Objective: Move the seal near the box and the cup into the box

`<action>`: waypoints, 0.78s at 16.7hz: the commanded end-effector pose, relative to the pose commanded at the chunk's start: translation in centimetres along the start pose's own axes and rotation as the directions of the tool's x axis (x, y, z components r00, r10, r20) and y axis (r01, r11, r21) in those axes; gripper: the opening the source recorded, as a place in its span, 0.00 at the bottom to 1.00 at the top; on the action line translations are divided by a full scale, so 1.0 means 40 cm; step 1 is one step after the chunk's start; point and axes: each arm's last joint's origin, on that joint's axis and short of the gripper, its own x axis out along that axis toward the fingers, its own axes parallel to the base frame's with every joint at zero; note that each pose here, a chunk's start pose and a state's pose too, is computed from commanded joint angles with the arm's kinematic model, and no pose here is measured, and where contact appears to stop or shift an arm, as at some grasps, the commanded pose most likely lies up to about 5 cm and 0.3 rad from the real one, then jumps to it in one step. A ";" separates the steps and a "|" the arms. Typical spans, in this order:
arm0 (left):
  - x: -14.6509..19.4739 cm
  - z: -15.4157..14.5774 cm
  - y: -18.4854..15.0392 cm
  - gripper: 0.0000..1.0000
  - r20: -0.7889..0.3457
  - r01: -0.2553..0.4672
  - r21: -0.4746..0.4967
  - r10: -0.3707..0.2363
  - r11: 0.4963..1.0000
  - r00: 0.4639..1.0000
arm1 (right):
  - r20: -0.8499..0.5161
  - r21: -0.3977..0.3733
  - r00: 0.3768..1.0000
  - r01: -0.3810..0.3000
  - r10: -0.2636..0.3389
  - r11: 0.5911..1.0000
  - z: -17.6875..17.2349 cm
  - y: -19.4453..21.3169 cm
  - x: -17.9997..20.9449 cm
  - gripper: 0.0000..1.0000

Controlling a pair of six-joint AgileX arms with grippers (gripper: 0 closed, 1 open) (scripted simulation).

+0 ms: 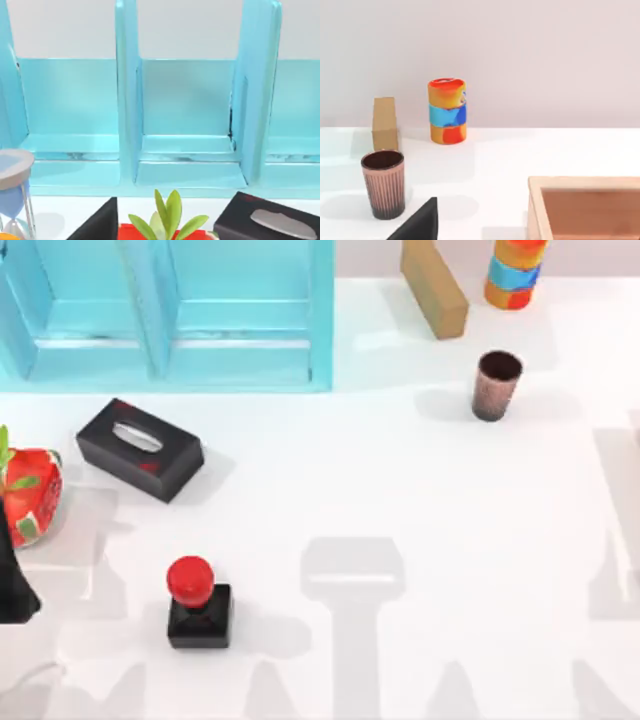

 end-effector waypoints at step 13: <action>0.000 0.000 0.000 1.00 0.000 0.000 0.000 0.000 1.000 1.000 | -0.441 0.228 0.857 -0.179 0.265 0.957 0.178 0.094 0.068 1.00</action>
